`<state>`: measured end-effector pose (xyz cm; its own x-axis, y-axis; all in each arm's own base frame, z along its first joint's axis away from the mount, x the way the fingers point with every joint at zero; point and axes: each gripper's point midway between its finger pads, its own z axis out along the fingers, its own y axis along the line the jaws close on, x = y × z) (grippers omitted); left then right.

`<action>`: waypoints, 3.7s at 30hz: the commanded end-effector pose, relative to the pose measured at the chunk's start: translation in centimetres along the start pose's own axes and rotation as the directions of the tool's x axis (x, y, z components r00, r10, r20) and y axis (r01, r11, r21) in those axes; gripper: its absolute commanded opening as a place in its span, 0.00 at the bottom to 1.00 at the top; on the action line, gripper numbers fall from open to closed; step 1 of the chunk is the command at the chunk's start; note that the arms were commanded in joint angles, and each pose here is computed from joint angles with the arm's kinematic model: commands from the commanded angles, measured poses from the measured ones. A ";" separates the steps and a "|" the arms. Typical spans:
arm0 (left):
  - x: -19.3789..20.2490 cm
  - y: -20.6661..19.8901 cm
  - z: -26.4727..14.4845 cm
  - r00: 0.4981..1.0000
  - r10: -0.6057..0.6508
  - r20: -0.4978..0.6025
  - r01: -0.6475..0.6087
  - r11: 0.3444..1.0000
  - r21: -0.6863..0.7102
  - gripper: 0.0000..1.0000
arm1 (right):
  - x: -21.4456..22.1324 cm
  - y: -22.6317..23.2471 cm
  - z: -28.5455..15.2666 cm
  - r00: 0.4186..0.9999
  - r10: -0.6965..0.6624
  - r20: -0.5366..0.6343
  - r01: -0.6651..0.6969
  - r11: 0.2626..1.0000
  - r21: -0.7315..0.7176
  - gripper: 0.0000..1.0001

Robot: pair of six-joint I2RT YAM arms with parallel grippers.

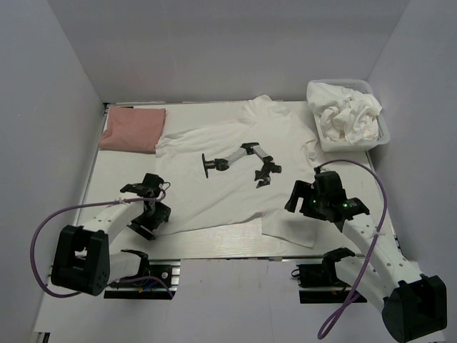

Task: Fold and stack the t-shirts

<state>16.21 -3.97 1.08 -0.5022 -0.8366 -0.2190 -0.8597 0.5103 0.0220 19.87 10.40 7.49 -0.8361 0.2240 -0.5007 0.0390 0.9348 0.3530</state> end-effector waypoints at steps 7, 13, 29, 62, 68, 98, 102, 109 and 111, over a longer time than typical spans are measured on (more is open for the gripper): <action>0.5 0.5 2.0 0.998 -0.055 0.016 0.054 0.996 0.073 0.37 | 0.3 -2.4 -2.1 0.996 0.088 -0.001 -0.086 0.983 0.165 0.90; 0.3 0.1 1.6 0.998 -0.063 0.024 0.060 0.993 0.103 0.14 | 5.2 -4.1 -3.4 0.954 0.265 -0.143 -0.215 0.931 0.297 0.90; -1.0 -1.0 -0.4 0.998 -0.041 0.052 0.034 0.992 0.119 0.00 | 9.3 -3.2 1.7 0.881 0.276 -0.383 -0.187 0.949 0.254 0.89; -4.4 -7.1 -5.5 0.998 -0.028 0.053 0.019 0.985 0.169 0.00 | -10.4 4.3 -0.9 0.992 0.124 0.000 -0.124 0.992 0.039 0.00; -6.5 -9.6 -6.4 0.994 -0.104 0.038 0.095 0.976 0.196 0.00 | -15.5 4.3 -0.1 0.990 0.122 0.072 -0.125 0.991 0.041 0.00; -12.9 -15.5 -5.7 0.962 -0.240 0.128 0.212 0.956 0.201 0.00 | -24.9 2.8 5.4 0.966 0.183 0.183 -0.192 0.981 0.028 0.00; -14.0 -16.5 -5.0 0.956 -0.253 0.149 0.222 0.954 0.199 0.00 | -25.3 2.5 6.6 0.967 0.187 0.170 -0.193 0.981 0.022 0.00; -15.4 -17.0 -3.5 0.955 -0.245 0.168 0.219 0.962 0.163 0.48 | -26.2 2.6 9.2 0.975 0.173 0.138 -0.177 0.984 0.015 0.12; -16.1 -17.2 -3.8 0.950 -0.251 0.183 0.220 0.960 0.175 0.89 | -27.0 2.2 9.6 0.975 0.156 0.156 -0.162 0.986 0.026 0.56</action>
<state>37.17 -1.65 5.87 -0.3000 -0.8940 -0.3329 -0.9194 0.3640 -0.1489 45.26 9.37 11.85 -0.7669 0.4317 -0.4749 0.2486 0.8820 0.4003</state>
